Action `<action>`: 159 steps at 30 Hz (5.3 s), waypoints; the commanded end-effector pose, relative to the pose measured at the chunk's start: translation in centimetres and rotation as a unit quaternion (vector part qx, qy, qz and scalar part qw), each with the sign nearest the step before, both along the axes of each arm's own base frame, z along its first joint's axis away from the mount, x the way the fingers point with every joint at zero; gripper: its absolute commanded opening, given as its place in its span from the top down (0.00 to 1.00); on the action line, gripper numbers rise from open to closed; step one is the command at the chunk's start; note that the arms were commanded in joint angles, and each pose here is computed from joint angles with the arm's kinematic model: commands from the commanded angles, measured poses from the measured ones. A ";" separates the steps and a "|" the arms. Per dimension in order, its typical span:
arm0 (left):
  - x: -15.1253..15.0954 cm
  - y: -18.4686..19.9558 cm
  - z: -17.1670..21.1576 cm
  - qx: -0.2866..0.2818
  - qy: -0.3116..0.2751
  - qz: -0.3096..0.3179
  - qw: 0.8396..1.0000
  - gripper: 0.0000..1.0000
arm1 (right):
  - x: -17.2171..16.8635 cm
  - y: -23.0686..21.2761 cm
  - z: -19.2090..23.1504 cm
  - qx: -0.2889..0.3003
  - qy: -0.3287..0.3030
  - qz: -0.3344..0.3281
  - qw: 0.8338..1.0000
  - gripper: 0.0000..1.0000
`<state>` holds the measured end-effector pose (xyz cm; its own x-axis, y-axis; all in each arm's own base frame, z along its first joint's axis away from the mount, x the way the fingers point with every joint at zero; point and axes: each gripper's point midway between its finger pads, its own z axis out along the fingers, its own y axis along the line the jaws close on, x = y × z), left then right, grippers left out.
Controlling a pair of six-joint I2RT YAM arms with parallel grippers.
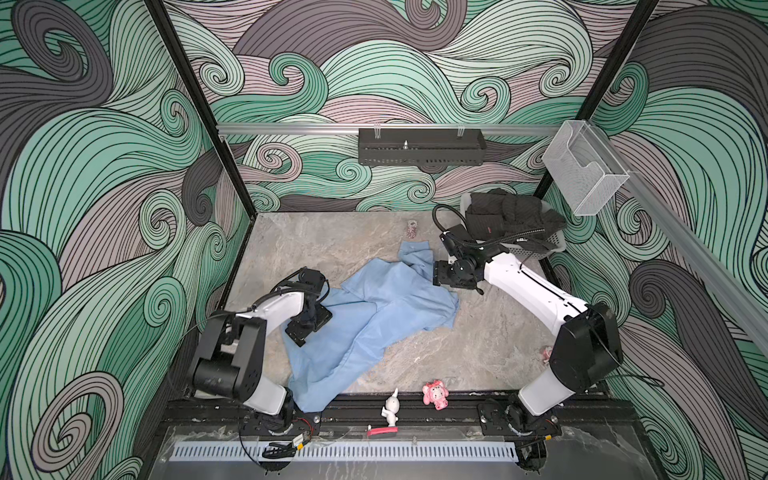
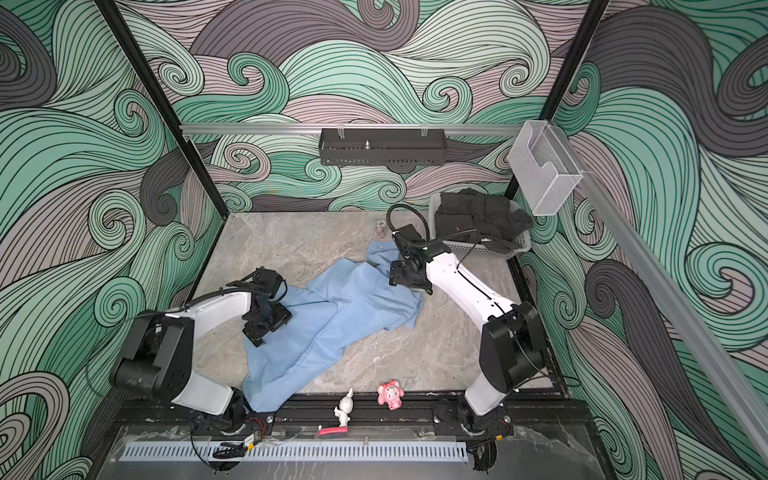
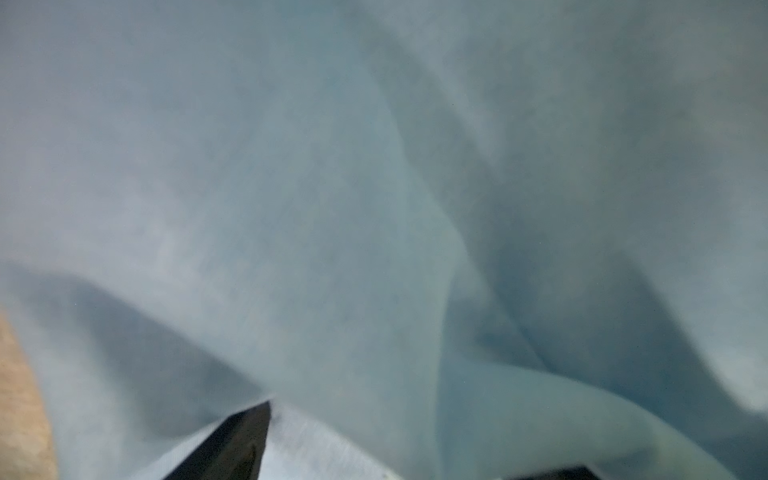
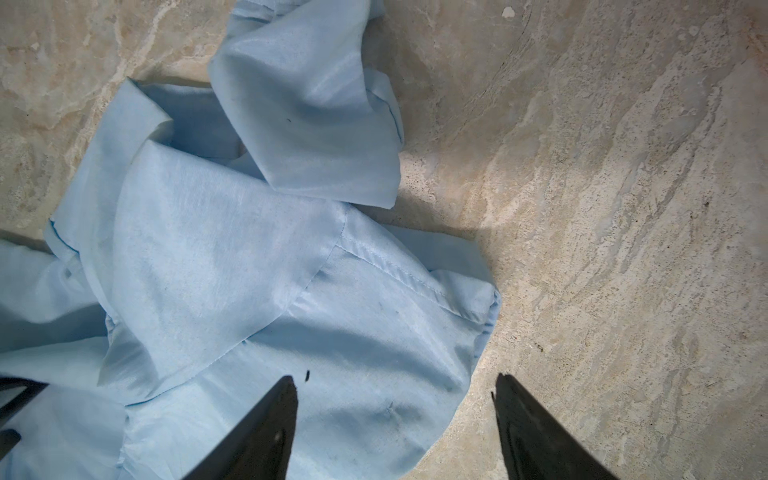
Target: Fold and stack the long sleeve shirts
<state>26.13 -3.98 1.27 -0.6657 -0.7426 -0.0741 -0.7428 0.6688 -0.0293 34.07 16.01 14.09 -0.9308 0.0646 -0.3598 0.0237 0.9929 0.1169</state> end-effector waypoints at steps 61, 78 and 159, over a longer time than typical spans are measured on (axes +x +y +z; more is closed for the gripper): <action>-3.7 -1.9 7.4 -0.216 -0.070 0.031 0.973 0.04 | 0.9 3.4 13.6 0.071 -0.172 0.187 0.965 0.98; -6.0 -0.7 5.5 -0.212 -0.105 0.199 0.951 0.08 | -6.9 -1.4 7.8 0.054 -0.153 0.162 0.973 1.00; 20.3 4.3 28.8 -0.034 -0.373 -0.088 0.923 1.00 | 13.5 -5.0 19.9 -0.081 -0.347 0.120 0.927 1.00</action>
